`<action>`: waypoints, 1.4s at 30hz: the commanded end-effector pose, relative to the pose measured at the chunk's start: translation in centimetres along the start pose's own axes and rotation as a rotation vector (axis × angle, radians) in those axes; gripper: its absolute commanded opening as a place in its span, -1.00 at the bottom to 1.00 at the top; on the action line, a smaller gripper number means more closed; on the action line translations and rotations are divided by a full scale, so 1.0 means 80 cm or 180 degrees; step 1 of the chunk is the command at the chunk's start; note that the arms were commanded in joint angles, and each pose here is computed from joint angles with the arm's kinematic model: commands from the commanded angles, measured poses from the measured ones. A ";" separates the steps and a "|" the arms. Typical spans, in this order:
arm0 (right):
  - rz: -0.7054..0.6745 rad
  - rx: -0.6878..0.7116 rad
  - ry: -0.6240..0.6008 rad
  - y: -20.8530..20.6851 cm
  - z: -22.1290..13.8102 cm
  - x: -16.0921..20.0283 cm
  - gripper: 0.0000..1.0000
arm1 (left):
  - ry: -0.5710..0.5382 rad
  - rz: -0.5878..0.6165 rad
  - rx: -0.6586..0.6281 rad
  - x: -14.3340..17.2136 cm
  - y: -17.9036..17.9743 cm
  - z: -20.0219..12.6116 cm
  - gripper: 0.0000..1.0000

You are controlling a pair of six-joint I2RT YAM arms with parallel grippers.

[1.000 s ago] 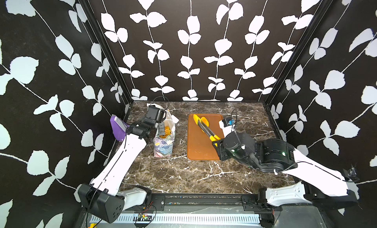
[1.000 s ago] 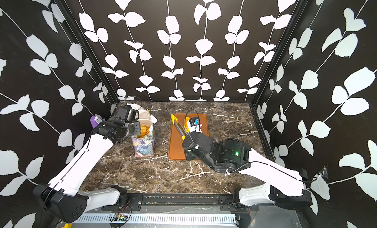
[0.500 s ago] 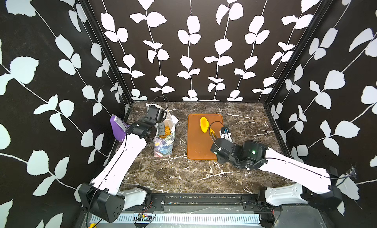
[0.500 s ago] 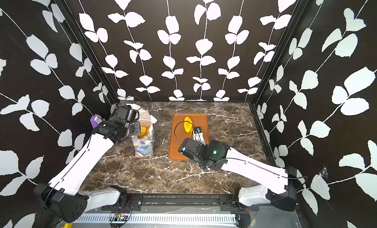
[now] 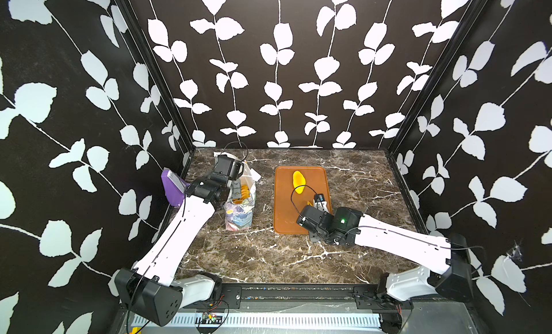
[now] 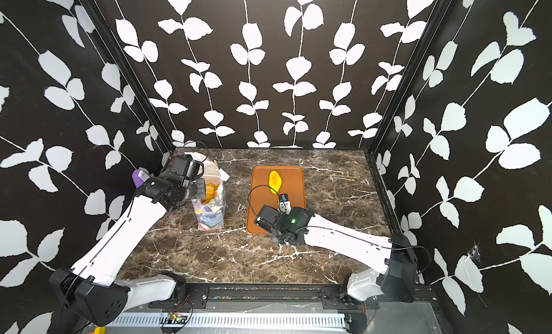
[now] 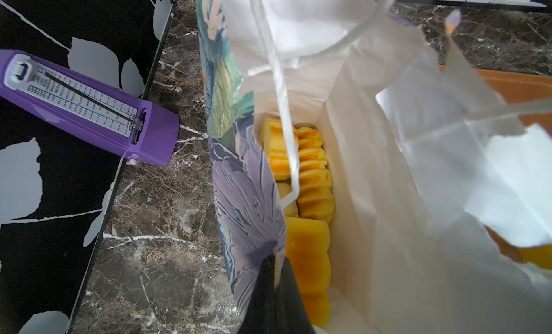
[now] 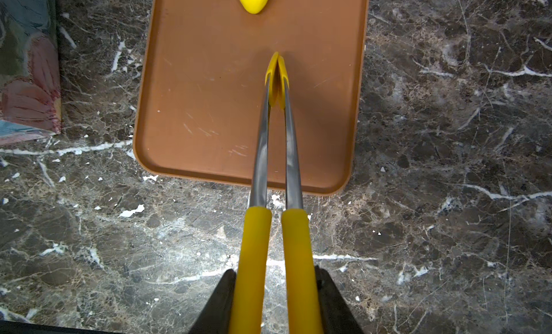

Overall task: Pack bread into a paper bag
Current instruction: Place the clamp on the plate.

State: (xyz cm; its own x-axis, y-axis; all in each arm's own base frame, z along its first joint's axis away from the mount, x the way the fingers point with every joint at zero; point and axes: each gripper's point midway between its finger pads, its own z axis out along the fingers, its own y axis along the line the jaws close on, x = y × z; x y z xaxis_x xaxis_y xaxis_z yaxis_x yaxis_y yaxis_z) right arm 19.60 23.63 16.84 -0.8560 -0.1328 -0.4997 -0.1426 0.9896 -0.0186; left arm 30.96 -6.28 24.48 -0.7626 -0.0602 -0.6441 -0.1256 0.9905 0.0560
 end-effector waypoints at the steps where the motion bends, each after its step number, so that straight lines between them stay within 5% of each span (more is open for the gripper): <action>1: 0.0007 -0.0061 0.0012 0.010 0.012 0.000 -1.00 | 0.0118 0.0035 -0.0004 0.015 0.001 0.001 -1.00; 16: -0.0047 -0.0087 -0.0026 0.017 0.006 -0.011 -1.00 | 0.0115 0.0027 -0.0006 0.016 0.001 0.001 -1.00; 26: -0.0088 -0.0092 0.0065 0.030 0.022 -0.007 -0.48 | 0.0135 0.0043 -0.0021 0.019 0.002 0.003 -1.00; 32: -0.0123 -0.0078 0.0069 0.037 0.026 -0.012 -0.37 | 0.0140 0.0062 -0.0032 0.019 0.002 0.004 -1.00; 37: -0.0132 -0.0044 -0.0002 0.034 0.021 -0.020 -0.83 | 0.0139 0.0060 -0.0033 0.018 0.001 0.005 -1.00; 42: -0.0134 -0.0053 -0.0118 0.035 0.003 -0.040 -0.99 | 0.0155 0.0068 -0.0040 0.019 0.000 0.008 -1.00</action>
State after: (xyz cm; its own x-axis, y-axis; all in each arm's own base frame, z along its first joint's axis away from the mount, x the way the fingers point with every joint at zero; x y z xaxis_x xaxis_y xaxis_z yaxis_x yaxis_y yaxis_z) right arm 21.57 26.01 16.25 -0.8465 -0.1677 -0.5053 -0.1669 0.9848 -0.0471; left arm 30.87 -6.15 24.22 -0.7657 -0.0602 -0.6404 -0.1312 0.9893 0.0639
